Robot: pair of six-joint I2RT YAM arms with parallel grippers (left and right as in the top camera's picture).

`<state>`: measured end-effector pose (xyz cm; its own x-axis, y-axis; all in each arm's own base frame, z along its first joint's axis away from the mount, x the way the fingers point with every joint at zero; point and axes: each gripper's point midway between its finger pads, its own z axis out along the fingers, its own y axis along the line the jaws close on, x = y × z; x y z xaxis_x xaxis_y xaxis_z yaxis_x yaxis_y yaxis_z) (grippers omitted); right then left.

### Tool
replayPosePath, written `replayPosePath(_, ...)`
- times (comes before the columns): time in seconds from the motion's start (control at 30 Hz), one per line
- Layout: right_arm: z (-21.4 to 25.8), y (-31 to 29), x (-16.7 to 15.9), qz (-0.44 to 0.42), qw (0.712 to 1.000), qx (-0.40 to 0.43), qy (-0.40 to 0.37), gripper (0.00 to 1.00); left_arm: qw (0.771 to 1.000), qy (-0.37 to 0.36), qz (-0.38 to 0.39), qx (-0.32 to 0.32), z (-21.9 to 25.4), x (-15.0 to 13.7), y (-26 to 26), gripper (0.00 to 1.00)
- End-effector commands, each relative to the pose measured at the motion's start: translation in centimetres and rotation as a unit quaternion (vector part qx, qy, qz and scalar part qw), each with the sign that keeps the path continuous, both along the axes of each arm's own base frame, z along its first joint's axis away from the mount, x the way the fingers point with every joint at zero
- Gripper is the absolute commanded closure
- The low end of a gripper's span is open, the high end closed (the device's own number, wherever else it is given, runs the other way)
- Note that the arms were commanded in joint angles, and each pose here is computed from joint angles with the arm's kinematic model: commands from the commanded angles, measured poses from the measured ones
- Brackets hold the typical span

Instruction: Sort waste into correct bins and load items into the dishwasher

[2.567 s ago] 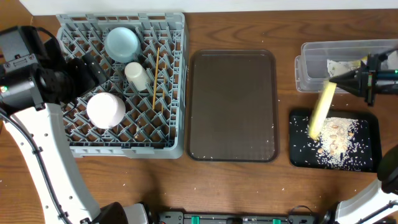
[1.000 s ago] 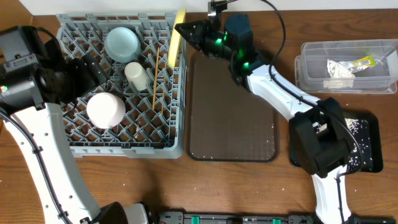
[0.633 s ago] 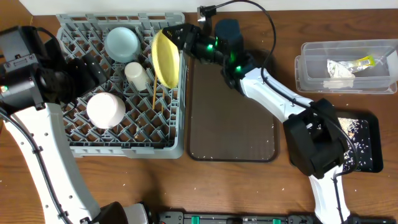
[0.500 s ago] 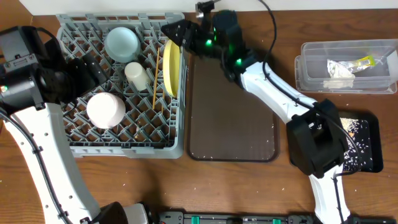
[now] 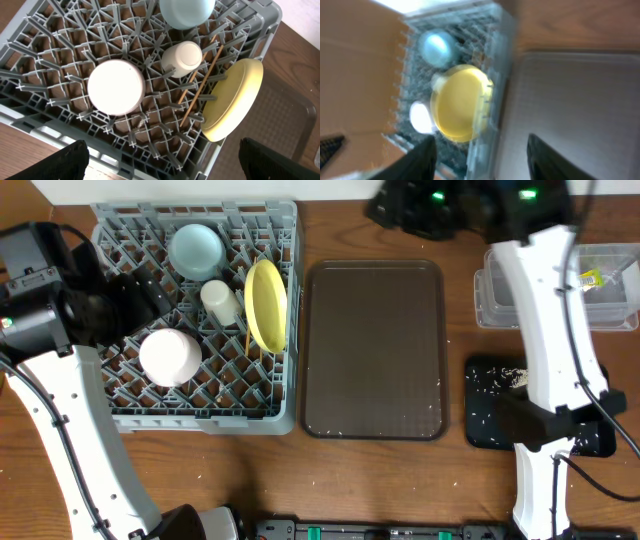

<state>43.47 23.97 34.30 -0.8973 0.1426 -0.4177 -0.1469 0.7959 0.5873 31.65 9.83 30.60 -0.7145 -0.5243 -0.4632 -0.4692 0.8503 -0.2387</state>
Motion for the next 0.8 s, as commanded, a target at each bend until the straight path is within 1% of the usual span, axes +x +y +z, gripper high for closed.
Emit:
replayPosePath(0.0, 1.3, -4.3, -2.0, -0.010, 0.996, -0.086, -0.037, 0.46, 1.000, 0.000, 0.008, 0.000, 0.1, -0.1, 0.2, 0.04)
replayPosePath(0.03, 2.7, -4.2, -2.7, 0.032, 0.992, -0.094, -0.079, 0.50, 1.000, 0.000, 0.008, 0.000, 0.1, -0.1, 0.2, 0.04)
replayPosePath(0.1, 4.9, -4.3, -4.3, 0.043, 0.990, -0.080, -0.105, 0.49, 1.000, 0.000, 0.008, 0.000, 0.1, -0.1, 0.2, 0.04)
replayPosePath(0.13, 6.7, -4.7, -5.5, 0.041, 0.988, -0.075, -0.125, 0.47, 1.000, 0.000, 0.008, 0.000, 0.1, -0.1, 0.2, 0.04)
replayPosePath(0.17, 7.6, -5.0, -6.2, 0.039, 0.987, -0.073, -0.135, 0.46, 1.000, 0.000, 0.008, 0.000, 0.1, -0.1, 0.2, 0.04)
replayPosePath(0.23, 9.2, -5.7, -7.7, 0.042, 0.984, -0.075, -0.157, 0.42, 1.000, 0.000, 0.008, 0.000, 0.1, -0.1, 0.2, 0.04)
replayPosePath(0.27, 9.8, -6.2, -8.6, 0.044, 0.981, -0.084, -0.168, 0.23, 1.000, 0.000, 0.008, 0.000, 0.1, -0.1, 0.2, 0.04)
replayPosePath(0.3, 10.1, -6.8, -9.2, 0.040, 0.980, -0.095, -0.172, 0.01, 1.000, 0.000, 0.008, 0.000, 0.1, -0.1, 0.2, 0.04)
replayPosePath(0.37, 10.0, -8.4, -10.5, 0.025, 0.977, -0.126, -0.168, 0.01, 1.000, 0.000, 0.007, 0.000, 0.1, -0.1, 0.2, 0.04)
replayPosePath(0.4, 9.1, -10.4, -12.0, 0.004, 0.975, -0.163, -0.150, 0.01, 1.000, 0.000, 0.008, 0.000, 0.1, -0.1, 0.2, 0.04)
replayPosePath(0.47, 8.0, -11.8, -13.7, -0.005, 0.973, -0.189, -0.129, 0.01, 1.000, 0.000, 0.008, 0.000, 0.1, -0.1, 0.2, 0.04)
replayPosePath(0.5, 7.0, -12.6, -15.7, -0.001, 0.974, -0.197, -0.111, 0.01, 1.000, 0.000, 0.008, 0.000, 0.1, -0.1, 0.2, 0.04)
replayPosePath(0.57, 5.9, -13.6, -18.1, 0.000, 0.974, -0.205, -0.097, 0.01, 1.000, 0.000, 0.007, 0.000, 0.1, -0.1, 0.2, 0.04)
replayPosePath(0.63, 5.2, -14.9, -20.3, -0.007, 0.972, -0.218, -0.093, 0.01, 1.000, 0.000, 0.008, 0.000, 0.1, -0.1, 0.2, 0.04)
replayPosePath(0.67, 4.9, -16.2, -22.0, -0.019, 0.968, -0.231, -0.098, 0.01, 1.000, 0.000, 0.008, 0.000, 0.1, -0.1, 0.2, 0.04)
replayPosePath(0.77, 4.5, -17.7, -24.5, -0.033, 0.964, -0.240, -0.109, 0.01, 1.000, 0.000, 0.008, 0.000, 0.1, -0.1, 0.2, 0.04)
